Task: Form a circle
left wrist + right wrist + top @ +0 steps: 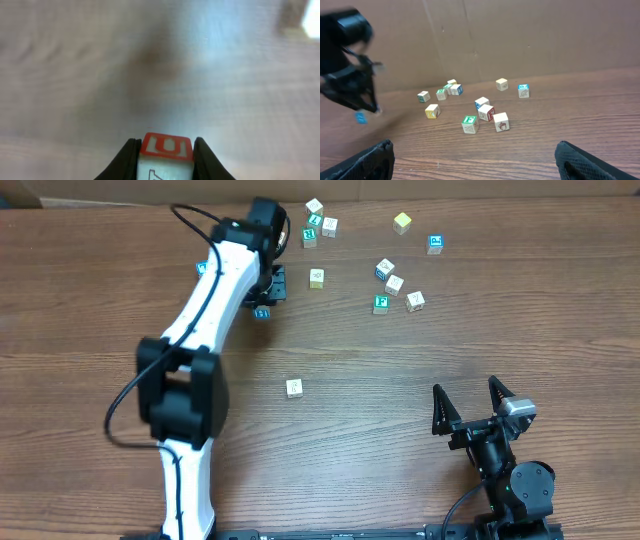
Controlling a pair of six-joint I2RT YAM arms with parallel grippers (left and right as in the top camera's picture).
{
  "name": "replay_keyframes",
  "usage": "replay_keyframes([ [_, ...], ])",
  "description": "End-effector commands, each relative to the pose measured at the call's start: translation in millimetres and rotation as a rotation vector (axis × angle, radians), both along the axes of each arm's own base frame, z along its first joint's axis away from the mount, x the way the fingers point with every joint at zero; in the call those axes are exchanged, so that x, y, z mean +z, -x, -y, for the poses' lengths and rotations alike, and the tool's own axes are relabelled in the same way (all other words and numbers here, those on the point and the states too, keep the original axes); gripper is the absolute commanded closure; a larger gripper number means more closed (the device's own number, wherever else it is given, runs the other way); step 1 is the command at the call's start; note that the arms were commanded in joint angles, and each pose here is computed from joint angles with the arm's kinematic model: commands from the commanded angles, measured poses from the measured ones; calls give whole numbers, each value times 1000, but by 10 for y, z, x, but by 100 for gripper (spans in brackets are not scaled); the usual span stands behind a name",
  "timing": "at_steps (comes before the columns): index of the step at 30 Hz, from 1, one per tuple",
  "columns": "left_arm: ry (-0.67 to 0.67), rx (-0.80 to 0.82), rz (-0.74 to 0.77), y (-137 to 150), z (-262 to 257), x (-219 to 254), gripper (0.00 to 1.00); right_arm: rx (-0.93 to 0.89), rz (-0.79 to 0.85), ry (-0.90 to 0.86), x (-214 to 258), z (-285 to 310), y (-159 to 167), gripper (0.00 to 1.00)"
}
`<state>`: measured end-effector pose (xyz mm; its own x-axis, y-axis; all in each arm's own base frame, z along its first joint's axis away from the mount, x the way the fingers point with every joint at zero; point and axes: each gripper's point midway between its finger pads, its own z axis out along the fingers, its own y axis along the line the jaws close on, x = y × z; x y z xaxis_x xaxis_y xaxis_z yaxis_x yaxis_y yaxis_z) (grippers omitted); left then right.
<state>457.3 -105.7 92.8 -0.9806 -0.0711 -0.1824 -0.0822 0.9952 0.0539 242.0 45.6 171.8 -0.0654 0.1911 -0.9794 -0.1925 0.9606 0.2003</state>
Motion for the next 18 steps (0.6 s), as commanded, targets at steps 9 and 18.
replay_keyframes([
  [9,80,10,-289,890,77,225,95,-5,4,4,-19,5,-3,0],
  [18,19,21,-497,1386,-46,122,96,-5,5,4,-18,5,-3,0],
])
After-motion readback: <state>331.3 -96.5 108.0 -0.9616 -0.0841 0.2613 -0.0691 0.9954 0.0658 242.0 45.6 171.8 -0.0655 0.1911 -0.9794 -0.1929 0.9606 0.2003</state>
